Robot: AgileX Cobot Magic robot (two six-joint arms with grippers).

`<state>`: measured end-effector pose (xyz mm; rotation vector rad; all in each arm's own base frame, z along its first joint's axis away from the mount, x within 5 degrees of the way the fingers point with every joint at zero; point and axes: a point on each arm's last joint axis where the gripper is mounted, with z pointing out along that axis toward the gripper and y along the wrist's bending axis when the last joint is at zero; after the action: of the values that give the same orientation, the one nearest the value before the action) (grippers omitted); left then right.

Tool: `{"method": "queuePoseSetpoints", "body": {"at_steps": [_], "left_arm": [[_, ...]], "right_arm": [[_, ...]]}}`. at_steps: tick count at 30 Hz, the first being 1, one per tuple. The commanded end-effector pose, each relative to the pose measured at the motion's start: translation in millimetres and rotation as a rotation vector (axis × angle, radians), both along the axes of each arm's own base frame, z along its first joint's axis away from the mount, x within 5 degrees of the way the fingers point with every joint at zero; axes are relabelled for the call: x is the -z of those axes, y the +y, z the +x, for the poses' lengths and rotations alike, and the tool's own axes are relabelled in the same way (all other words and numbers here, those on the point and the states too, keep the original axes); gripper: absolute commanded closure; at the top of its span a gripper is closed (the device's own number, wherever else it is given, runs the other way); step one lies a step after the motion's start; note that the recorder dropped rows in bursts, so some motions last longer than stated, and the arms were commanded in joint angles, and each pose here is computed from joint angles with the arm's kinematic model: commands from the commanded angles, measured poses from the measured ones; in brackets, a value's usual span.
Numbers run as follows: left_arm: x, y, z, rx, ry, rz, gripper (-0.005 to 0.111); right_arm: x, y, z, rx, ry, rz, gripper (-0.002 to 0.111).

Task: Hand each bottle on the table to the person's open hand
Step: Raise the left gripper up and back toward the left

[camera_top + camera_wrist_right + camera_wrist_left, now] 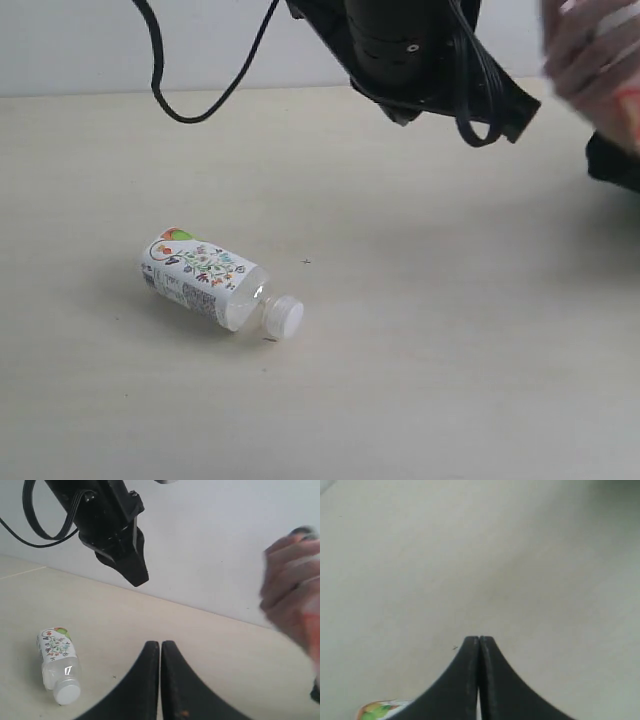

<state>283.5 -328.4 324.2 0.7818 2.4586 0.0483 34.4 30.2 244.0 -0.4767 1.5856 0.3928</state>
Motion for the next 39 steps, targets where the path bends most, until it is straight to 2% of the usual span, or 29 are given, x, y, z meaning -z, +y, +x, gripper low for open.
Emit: {"method": "queuePoseSetpoints", "body": {"at_steps": [1,4,9,12,19,24,29,32,34,35,39], "left_arm": [[-5,10,7,0.04,-0.091,0.139,0.107],[-4,19,10,0.015,-0.125,0.173,0.107],[1,29,5,0.123,-0.211,0.075,0.107],[3,43,0,0.196,-0.29,-0.034,0.107],[27,96,-12,0.323,-0.447,-0.28,0.107],[42,132,-18,0.351,-0.549,-0.422,0.107],[51,164,-4,0.249,-0.536,-0.37,0.107],[54,170,0,0.224,-0.528,-0.356,0.107],[57,171,-2,0.277,-0.561,-0.351,0.107],[60,171,-5,0.331,-0.598,-0.388,0.107],[70,181,-15,0.405,-0.7,-0.497,0.107]], "right_arm": [[-1,0,0,0.002,-0.01,0.007,0.106],[-1,0,0,0.002,-0.01,0.007,0.106],[-1,0,0,0.002,-0.01,0.007,0.106],[-1,0,0,0.002,-0.01,0.007,0.106],[-1,0,0,0.002,-0.01,0.007,0.106],[-1,0,0,0.002,-0.01,0.007,0.106],[-1,0,0,0.002,-0.01,0.007,0.106],[-1,0,0,0.002,-0.01,0.007,0.106],[-1,0,0,0.002,-0.01,0.007,0.106],[-1,0,0,0.002,-0.01,0.007,0.106],[-1,0,0,0.002,-0.01,0.007,0.106]]}}
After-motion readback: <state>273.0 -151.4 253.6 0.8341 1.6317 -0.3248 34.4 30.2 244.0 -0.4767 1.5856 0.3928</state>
